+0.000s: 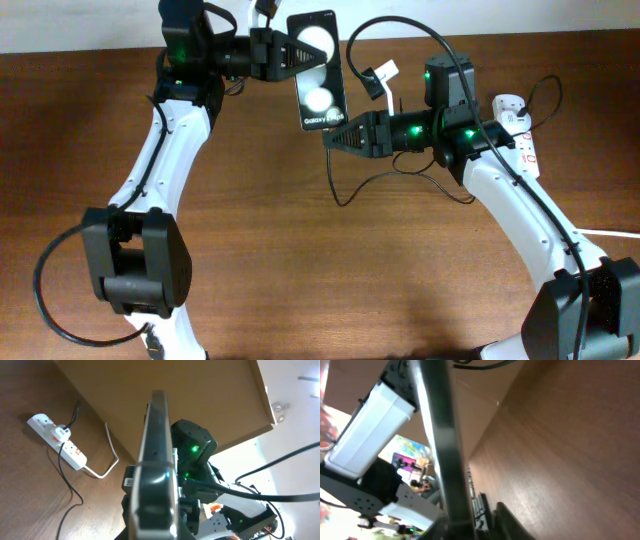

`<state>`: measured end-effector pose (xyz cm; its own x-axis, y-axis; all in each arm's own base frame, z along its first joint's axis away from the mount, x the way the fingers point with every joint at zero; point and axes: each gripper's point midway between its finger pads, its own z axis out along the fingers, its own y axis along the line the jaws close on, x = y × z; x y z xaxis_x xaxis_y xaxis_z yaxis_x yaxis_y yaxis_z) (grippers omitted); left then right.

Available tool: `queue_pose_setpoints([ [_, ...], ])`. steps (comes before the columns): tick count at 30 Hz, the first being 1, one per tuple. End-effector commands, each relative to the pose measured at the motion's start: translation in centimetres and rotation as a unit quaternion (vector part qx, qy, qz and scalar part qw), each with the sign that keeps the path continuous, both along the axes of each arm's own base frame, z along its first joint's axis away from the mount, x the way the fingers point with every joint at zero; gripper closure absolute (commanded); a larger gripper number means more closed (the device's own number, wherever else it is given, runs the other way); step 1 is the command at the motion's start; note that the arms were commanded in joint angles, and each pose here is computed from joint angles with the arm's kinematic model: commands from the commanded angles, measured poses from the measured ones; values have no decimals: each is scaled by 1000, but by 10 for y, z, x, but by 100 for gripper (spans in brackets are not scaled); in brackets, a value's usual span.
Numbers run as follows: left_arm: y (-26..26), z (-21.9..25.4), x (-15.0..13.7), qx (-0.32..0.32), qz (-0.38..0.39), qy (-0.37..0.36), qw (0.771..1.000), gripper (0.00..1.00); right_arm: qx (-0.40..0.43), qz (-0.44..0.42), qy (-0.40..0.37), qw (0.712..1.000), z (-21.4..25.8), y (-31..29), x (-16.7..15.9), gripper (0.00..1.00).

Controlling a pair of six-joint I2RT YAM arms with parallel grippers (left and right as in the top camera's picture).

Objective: Plug charger to phone and switch on socket

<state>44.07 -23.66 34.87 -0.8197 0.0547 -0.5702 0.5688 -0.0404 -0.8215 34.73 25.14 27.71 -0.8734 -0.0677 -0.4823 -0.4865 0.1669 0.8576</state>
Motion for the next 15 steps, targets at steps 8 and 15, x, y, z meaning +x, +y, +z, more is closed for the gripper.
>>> queue_pose_setpoints([
  [8, 5, 12, -8, -4, -5, -51, 999, 100, 19, 24, -27, 999, 13, -1, -7, 46],
  [15, 5, -38, -5, 3, 9, -30, 1000, 100, 2, 23, -21, 1000, 2, -3, -11, 23],
])
